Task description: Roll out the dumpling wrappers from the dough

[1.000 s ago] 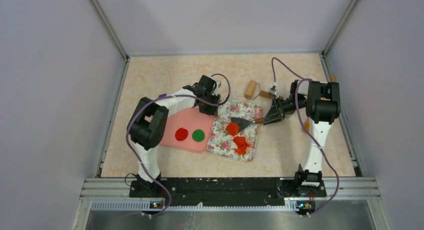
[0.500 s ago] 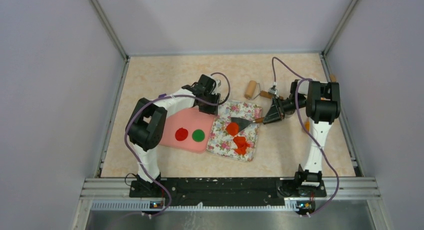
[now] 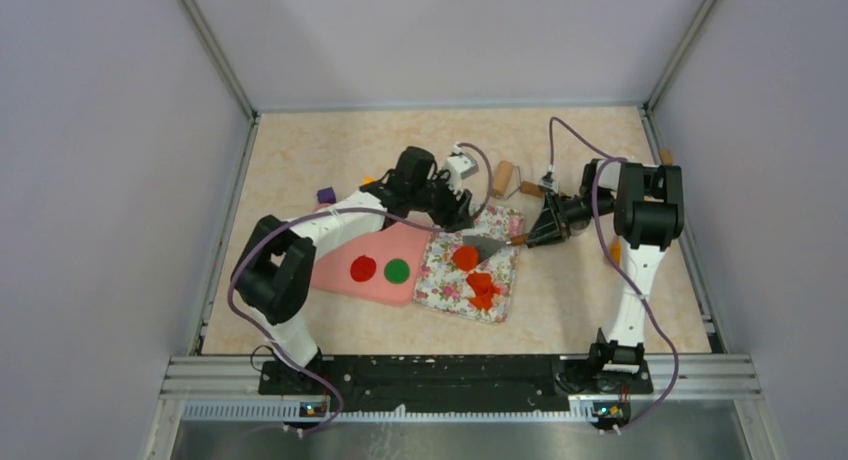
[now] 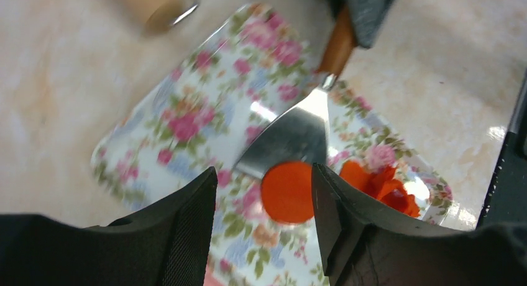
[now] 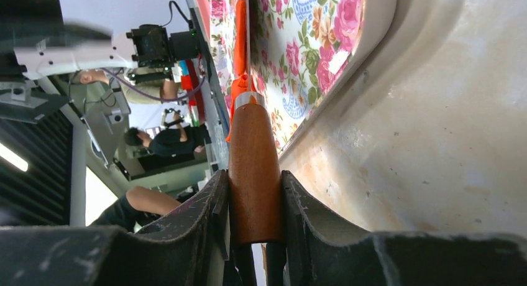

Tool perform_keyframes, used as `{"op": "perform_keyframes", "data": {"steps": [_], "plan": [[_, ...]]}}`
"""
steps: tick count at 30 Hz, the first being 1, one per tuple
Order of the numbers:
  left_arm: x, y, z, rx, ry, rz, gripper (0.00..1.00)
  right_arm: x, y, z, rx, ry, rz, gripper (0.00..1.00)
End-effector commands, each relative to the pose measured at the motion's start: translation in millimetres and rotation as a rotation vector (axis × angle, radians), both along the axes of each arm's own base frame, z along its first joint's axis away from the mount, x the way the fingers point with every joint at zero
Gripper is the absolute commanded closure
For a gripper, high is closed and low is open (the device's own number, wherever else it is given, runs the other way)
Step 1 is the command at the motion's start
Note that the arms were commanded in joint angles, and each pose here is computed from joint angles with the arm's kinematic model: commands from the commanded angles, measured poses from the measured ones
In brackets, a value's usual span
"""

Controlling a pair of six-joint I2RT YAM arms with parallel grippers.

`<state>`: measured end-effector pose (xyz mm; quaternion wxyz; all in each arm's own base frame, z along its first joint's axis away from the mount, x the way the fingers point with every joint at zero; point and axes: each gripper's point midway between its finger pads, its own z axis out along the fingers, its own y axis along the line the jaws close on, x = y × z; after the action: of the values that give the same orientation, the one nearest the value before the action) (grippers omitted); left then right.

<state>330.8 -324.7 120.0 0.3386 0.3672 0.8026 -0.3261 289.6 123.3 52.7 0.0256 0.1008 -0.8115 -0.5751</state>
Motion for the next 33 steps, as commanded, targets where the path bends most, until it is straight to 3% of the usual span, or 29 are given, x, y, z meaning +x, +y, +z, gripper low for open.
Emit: {"op": "perform_keyframes", "data": {"steps": [1, 6, 16, 29, 33], "plan": [[-18, -76, 39, -0.126, -0.343, -0.376, 0.40, 14, -2, 9, -0.049, -0.033, -0.046, 1.00], [-18, -117, 19, -0.110, -0.413, -0.484, 0.41, 18, -1, 12, -0.047, -0.036, -0.061, 1.00], [-8, -139, -23, -0.040, -0.386, -0.503, 0.42, 20, -2, 15, -0.036, -0.050, -0.050, 1.00], [-26, -146, -53, 0.013, -0.312, -0.556, 0.56, 18, -4, 17, -0.063, -0.059, -0.038, 1.00], [-27, -146, -58, 0.031, -0.299, -0.538, 0.67, 17, -5, 16, -0.071, -0.058, -0.034, 1.00]]}}
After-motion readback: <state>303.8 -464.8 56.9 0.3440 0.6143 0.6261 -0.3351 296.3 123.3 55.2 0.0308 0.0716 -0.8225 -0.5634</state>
